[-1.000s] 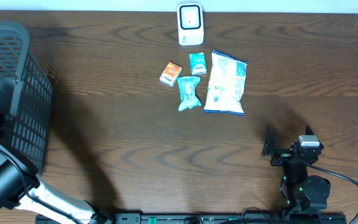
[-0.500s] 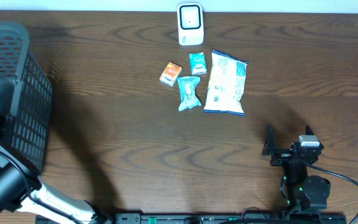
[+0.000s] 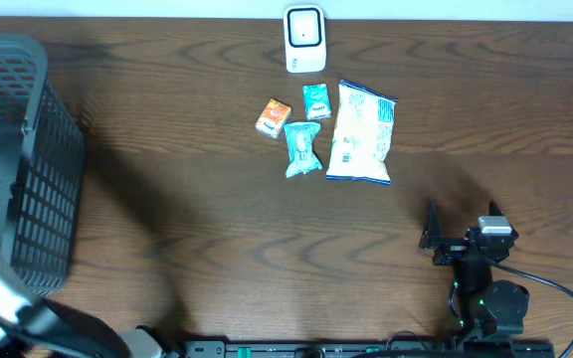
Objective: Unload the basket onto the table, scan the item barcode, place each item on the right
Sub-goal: 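Reach the left gripper into the basket and grasp the dark green Zam-Buk tin, then carry the Zam-Buk tin to the table beside the packs and release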
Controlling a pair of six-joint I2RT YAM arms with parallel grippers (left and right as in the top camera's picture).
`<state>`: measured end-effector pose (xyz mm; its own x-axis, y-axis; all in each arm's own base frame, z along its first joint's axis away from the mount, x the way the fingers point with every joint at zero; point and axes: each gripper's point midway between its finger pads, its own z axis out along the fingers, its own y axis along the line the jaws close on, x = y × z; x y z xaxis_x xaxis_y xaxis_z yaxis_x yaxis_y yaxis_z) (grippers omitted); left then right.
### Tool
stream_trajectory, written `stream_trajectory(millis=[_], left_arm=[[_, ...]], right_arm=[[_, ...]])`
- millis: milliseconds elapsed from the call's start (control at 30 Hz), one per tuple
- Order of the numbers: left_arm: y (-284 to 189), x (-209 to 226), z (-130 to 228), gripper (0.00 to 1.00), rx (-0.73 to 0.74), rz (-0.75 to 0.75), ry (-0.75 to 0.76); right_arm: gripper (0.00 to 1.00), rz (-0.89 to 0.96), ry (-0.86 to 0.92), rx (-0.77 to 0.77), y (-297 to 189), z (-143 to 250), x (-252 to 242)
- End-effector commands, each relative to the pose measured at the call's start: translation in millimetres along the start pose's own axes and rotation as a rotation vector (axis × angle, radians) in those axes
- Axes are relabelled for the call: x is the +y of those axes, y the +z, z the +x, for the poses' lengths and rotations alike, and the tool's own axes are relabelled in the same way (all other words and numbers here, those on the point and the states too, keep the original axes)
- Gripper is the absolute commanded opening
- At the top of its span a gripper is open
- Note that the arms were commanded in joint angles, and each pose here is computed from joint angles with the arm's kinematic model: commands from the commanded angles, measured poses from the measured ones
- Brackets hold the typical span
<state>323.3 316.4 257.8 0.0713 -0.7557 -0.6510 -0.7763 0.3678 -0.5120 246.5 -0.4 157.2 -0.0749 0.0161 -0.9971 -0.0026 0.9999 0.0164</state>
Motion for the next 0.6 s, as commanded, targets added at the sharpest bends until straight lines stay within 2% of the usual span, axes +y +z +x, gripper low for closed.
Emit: stream_trajectory(millis=[0, 133, 233, 333, 433, 567], left_arm=[[-49.0, -81.4, 10.9, 0.63, 0.048, 0.339, 0.076], [-101.0, -148.2, 30.0, 0.63, 0.052, 0.582, 0.166], [-128.7, -187.6, 66.2, 0.63, 0.11, 0.699, 0.231], [-151.7, -223.0, 122.6, 0.63, 0.2, 0.812, 0.371], [-175.8, -248.8, 197.4, 0.64, 0.284, 0.936, 0.635], [-170.3, -246.3, 268.5, 0.64, 0.377, 0.876, 0.818]], right_arm=[[0.99, 0.006, 0.01, 0.0, -0.2, 0.7, -1.0], [0.99, 0.007, 0.01, 0.001, -0.1, 0.8, -1.0], [0.99, 0.006, 0.01, 0.0, -0.2, 0.7, -1.0], [0.99, 0.007, 0.01, 0.001, -0.1, 0.8, -1.0], [0.99, 0.007, 0.01, 0.001, -0.1, 0.8, -1.0], [0.99, 0.006, 0.01, 0.0, -0.2, 0.7, -1.0]])
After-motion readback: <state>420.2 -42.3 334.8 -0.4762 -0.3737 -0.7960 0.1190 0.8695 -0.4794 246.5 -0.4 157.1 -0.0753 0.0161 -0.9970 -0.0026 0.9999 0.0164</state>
